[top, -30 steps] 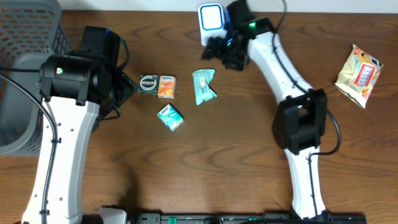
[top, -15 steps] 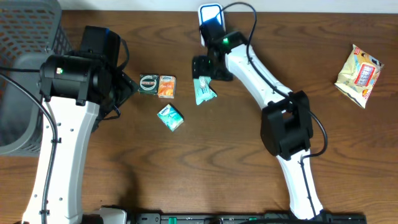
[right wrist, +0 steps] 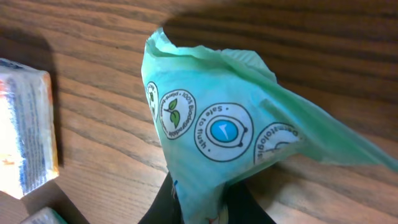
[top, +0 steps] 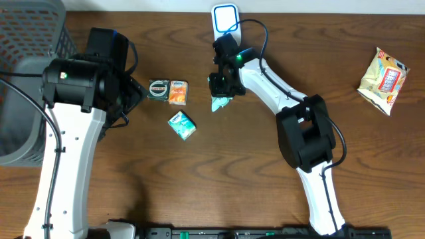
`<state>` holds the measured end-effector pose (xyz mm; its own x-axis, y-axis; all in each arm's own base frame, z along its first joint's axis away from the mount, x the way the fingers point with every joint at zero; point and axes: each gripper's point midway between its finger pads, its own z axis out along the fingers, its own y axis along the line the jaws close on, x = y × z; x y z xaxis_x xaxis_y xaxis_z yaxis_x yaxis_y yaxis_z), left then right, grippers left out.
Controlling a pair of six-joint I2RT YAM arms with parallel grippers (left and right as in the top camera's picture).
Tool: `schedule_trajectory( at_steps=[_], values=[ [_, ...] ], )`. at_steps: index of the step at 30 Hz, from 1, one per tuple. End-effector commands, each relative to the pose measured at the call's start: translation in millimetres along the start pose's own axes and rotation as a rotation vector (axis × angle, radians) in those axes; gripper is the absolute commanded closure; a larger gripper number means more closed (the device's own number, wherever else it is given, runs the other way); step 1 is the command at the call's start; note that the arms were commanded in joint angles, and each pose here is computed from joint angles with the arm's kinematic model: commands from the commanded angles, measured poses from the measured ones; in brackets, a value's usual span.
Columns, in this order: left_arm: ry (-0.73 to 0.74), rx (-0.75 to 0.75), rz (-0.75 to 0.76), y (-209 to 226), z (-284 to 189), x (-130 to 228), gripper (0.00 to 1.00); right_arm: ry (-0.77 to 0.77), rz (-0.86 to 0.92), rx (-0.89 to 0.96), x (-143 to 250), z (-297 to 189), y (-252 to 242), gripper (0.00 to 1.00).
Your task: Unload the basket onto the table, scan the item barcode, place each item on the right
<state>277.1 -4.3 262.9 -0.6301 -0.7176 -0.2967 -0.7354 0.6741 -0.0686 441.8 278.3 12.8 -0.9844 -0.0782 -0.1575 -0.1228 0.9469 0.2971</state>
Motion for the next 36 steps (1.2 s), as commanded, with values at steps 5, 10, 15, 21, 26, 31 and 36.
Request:
schedule_trajectory(
  at_steps=[5,10,15,21,26,31,36],
  values=[
    [0.0,-0.013,-0.009,2.7,1.2,-0.7,0.02,-0.215,-0.025,-0.066,-71.8,-69.0,10.3,0.99],
    [0.0,-0.013,-0.009,2.7,1.2,-0.7,0.02,-0.502,-0.04,-0.145,-146.4,-115.8,8.8,0.99],
    [0.0,-0.013,-0.009,2.7,1.2,-0.7,0.02,-0.686,-0.099,-0.166,-185.7,-132.9,0.8,0.99],
    [0.0,-0.013,-0.009,2.7,1.2,-0.7,0.02,-0.798,-0.131,-0.188,-206.3,-139.0,-0.6,0.99],
    [0.0,-0.013,-0.009,2.7,1.2,-0.7,0.02,-0.771,-0.149,-0.225,-204.0,-119.4,5.1,0.99],
    [0.0,-0.013,-0.009,2.7,1.2,-0.7,0.02,-0.725,-0.061,-0.25,-200.9,-95.0,-0.6,0.99],
    [0.0,-0.013,-0.009,2.7,1.2,-0.7,0.02,-0.671,-0.031,-0.33,-194.0,-91.2,5.6,0.99]
  ],
)
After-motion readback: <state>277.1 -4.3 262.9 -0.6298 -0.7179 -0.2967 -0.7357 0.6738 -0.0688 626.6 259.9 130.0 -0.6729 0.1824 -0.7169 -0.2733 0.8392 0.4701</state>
